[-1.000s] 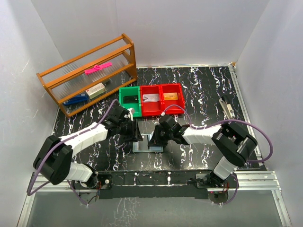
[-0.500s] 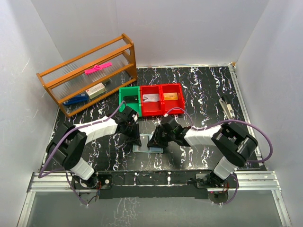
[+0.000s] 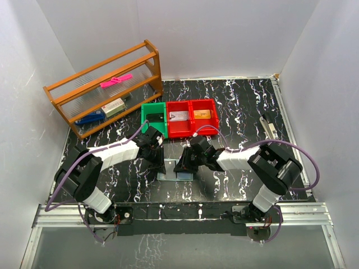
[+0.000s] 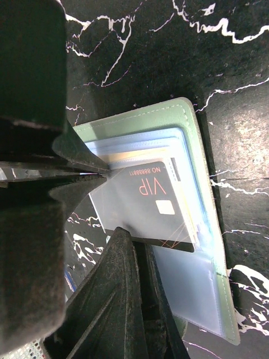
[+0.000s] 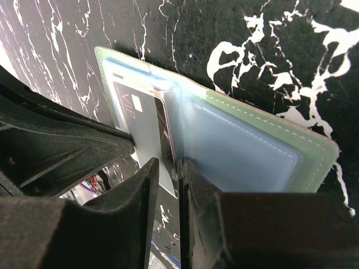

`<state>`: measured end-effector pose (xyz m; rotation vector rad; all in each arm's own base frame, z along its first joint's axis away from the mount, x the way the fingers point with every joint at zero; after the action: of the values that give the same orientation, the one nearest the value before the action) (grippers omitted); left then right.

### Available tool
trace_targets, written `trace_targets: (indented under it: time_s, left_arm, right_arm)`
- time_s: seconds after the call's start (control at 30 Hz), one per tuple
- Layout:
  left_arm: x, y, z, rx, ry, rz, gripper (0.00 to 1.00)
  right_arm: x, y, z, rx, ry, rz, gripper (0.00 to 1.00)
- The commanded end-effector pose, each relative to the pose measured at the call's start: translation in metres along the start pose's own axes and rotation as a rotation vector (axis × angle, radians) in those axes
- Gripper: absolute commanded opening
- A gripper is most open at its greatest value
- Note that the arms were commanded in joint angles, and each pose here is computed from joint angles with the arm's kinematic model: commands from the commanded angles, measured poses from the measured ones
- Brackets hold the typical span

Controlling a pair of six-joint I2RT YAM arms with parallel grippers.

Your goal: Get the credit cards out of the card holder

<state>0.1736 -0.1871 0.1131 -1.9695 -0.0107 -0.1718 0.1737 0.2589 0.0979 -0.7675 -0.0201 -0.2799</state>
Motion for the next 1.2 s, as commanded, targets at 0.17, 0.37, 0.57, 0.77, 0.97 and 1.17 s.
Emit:
trace_targets:
  time_s: [0.17,0.37,0.57,0.77,0.97,1.17]
  left_arm:
    - [-0.010,0.002,0.011,0.076,-0.002,0.036,0.04]
    - [-0.013,0.006,0.015,0.078,-0.002,0.035,0.03]
    - [-0.015,0.008,0.017,0.082,-0.002,0.034,0.03]
    - [-0.014,0.008,0.015,0.060,0.001,0.032,0.03]
    - [-0.004,-0.010,0.000,-0.007,0.019,-0.034,0.19]
    - [0.014,-0.029,-0.020,-0.112,0.051,-0.159,0.35]
  right_arm:
    - [0.008,-0.001,0.013,0.061,-0.070,-0.020,0.00]
    - [0.012,-0.014,0.004,0.093,-0.038,-0.006,0.00]
    - [0.014,-0.022,-0.005,0.088,-0.033,0.005,0.00]
    - [0.015,-0.022,-0.008,0.074,-0.033,0.007,0.00]
    - [0.016,-0.016,-0.008,0.076,0.015,0.002,0.09]
    - [0.015,-0.016,-0.015,0.038,0.029,-0.017,0.12]
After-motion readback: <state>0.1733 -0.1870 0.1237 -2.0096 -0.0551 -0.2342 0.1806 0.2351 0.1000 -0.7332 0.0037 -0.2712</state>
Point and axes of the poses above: each gripper's point midway between its finger pads, its own y axis out along the fingers, its own z axis along the line the jaws close on, x = y × z, the point moved 10 cm from there along -y, back along the fingers, and after that the axes turned 3 degrees about y, right-handed, at the moved point
